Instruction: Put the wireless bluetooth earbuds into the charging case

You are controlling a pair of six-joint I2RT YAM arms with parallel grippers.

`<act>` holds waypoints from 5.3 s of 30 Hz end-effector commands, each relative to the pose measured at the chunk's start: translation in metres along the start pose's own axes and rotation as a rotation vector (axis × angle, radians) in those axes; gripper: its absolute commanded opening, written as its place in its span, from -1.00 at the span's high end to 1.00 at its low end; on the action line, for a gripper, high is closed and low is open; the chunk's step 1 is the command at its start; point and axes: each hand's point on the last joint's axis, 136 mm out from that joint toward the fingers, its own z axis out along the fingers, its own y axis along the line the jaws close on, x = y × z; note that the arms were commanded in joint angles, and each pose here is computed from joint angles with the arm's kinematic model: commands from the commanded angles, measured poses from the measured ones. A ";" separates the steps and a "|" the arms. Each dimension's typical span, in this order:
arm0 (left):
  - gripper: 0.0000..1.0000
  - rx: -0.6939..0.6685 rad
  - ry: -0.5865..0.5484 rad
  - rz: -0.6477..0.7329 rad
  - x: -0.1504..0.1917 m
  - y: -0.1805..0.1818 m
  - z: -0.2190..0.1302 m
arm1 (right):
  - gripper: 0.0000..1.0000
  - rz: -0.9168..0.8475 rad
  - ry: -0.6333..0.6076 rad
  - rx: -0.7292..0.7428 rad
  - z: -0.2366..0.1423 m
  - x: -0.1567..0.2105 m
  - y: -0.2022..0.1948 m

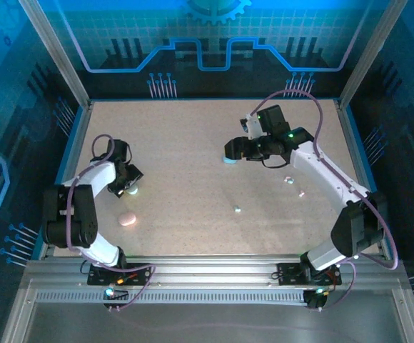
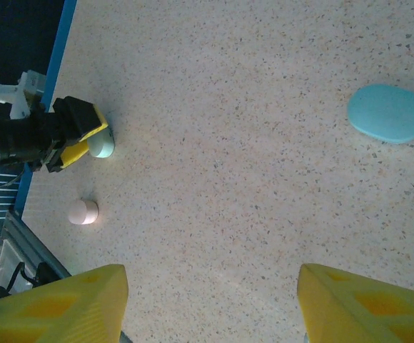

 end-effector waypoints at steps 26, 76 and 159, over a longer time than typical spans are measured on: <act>0.21 0.125 0.152 0.112 0.125 -0.092 -0.035 | -0.30 0.072 0.045 0.114 0.009 0.039 -0.033; -0.79 0.337 -0.365 0.091 0.088 -0.059 -0.126 | -0.46 -0.742 -0.046 0.041 0.124 0.147 0.012; 0.83 1.366 0.236 0.601 0.206 -0.203 -0.285 | -0.06 -1.331 -0.625 -0.072 -0.046 0.041 0.096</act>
